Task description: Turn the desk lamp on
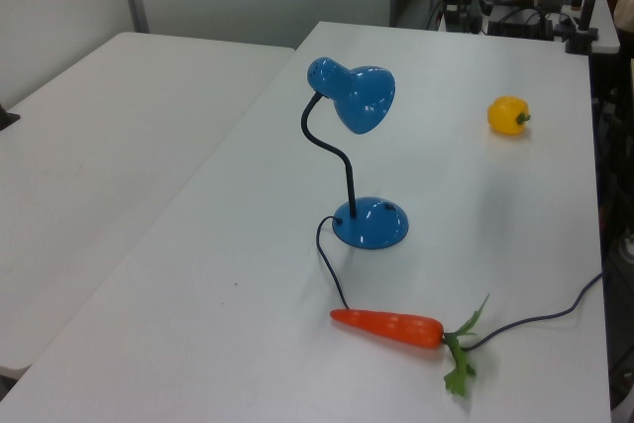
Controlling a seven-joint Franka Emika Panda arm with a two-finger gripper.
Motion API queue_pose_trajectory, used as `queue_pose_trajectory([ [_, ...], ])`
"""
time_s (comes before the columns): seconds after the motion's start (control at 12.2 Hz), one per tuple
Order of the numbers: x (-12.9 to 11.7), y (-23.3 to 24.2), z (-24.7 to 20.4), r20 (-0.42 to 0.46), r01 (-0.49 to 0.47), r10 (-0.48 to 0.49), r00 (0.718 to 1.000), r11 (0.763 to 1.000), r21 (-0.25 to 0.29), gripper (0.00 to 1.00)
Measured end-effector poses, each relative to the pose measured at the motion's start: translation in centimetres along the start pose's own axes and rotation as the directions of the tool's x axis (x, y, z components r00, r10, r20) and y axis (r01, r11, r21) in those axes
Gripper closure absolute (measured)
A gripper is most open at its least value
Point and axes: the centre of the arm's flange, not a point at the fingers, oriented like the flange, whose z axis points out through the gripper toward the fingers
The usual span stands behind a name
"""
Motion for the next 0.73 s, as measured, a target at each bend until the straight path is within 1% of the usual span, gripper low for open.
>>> queue_pose_trajectory([
  [0.73, -0.18, -0.01, 0.32, 0.025, 0.032, -0.032, 0.999, 0.999, 0.001, 0.00],
])
